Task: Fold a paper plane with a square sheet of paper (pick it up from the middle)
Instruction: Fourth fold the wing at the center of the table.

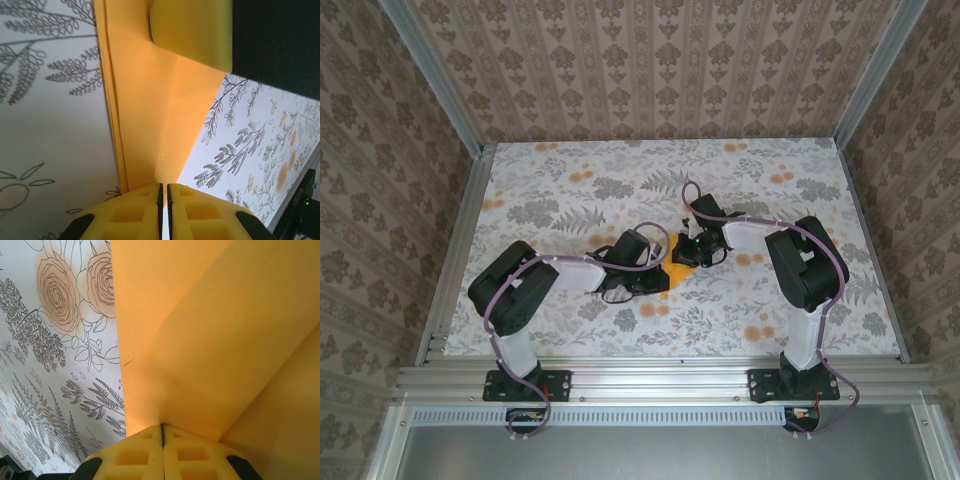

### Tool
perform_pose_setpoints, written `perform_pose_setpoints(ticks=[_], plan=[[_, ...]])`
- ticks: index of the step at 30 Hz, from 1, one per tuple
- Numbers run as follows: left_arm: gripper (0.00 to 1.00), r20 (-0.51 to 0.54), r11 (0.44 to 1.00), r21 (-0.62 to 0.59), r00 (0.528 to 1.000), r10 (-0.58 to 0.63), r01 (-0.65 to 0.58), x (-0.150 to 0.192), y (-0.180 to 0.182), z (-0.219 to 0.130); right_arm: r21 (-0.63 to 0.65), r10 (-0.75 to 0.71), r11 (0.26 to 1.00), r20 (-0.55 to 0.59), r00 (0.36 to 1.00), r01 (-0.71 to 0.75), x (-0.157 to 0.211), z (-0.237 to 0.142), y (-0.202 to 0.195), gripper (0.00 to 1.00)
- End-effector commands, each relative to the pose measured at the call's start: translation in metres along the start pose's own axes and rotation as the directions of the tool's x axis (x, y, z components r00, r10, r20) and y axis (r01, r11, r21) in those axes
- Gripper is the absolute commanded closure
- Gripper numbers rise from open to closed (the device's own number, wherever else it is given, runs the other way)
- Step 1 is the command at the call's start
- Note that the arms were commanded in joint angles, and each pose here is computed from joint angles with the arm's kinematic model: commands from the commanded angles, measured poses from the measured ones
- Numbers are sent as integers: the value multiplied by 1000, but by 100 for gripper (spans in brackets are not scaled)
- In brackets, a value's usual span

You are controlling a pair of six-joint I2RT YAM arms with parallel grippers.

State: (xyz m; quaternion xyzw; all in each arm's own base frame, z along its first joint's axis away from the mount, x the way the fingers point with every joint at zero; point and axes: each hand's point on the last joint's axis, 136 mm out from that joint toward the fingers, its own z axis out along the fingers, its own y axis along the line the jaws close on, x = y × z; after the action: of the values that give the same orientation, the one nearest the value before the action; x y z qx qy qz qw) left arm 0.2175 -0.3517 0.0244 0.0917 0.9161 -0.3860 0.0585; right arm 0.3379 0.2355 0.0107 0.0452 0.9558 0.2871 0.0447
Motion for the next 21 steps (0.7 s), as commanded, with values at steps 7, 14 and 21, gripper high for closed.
perform_pose_setpoints(ticks=[7,14,21], plan=[[89,-143,997,-63,989,28,-37,48,14,-5,199,97,977,-83,992,-79,31,25,-58,93],[91,-166,993,-84,984,65,-80,54,8,-14,216,100,973,-78,992,-81,30,23,-60,93],[91,-23,994,-57,995,94,-95,19,-16,-32,216,101,973,-73,992,-83,29,23,-61,93]])
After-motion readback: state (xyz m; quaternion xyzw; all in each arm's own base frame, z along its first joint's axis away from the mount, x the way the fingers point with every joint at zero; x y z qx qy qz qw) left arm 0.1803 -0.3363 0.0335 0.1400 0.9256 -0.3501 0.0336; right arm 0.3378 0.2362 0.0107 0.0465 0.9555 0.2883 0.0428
